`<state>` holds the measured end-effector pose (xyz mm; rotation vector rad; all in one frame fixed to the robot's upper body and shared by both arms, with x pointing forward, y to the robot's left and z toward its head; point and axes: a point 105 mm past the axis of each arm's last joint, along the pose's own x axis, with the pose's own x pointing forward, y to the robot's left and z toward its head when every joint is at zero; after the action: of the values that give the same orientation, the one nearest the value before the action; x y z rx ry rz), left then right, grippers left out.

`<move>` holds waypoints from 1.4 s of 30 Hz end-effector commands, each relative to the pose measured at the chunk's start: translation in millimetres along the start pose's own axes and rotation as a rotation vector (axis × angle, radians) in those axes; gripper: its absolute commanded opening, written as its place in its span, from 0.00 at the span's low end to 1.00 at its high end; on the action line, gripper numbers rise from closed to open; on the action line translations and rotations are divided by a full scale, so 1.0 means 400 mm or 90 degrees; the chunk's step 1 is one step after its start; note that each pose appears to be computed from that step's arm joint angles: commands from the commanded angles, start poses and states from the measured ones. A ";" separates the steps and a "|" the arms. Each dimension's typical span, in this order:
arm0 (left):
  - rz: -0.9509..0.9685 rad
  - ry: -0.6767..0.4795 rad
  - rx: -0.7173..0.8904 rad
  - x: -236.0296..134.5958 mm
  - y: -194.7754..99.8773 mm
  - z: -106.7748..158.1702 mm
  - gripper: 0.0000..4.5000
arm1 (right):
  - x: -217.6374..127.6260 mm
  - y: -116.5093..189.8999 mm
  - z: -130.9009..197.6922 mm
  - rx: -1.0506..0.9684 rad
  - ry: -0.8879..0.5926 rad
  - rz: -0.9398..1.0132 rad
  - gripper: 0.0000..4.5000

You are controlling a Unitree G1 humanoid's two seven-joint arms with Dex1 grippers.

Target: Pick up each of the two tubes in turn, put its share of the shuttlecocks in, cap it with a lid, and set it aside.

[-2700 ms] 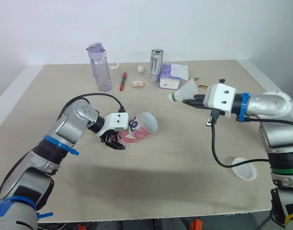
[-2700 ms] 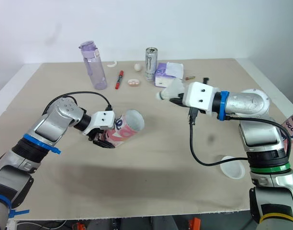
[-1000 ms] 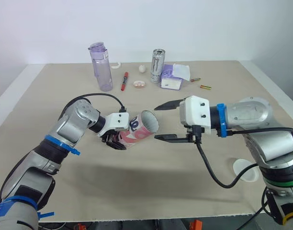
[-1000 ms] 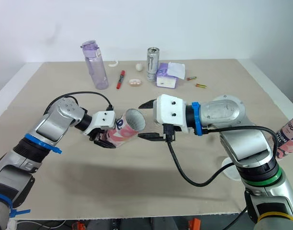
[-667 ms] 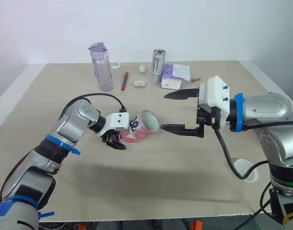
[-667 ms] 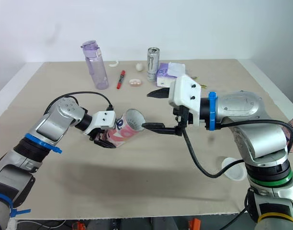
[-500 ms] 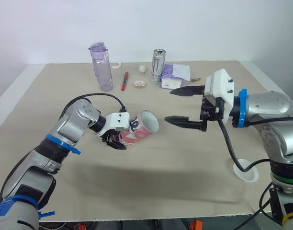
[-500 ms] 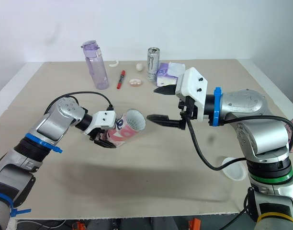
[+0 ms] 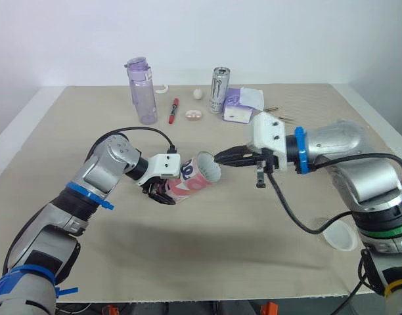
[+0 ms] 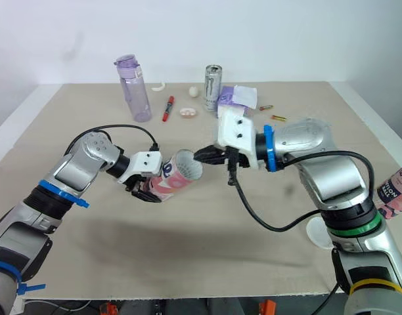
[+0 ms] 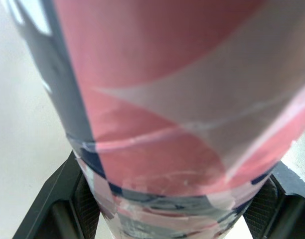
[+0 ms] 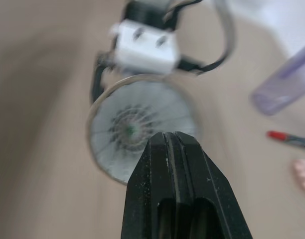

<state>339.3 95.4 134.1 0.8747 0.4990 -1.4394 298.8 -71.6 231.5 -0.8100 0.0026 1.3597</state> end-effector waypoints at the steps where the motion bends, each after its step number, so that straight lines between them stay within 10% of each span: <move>1: -0.008 0.013 0.014 0.020 -0.004 0.004 0.70 | 0.026 -0.012 0.021 -0.047 0.024 0.028 0.01; 19: -0.014 0.006 0.014 0.031 -0.010 0.010 0.70 | 0.136 -0.037 -0.036 -0.056 0.183 0.161 0.01; 42: -0.010 0.004 0.006 0.035 -0.012 0.007 0.70 | 0.210 -0.012 -0.016 0.015 0.140 0.240 0.01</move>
<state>340.4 95.1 131.0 0.8766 0.5154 -1.4257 333.1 -12.2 196.3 -0.9774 0.3614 1.5724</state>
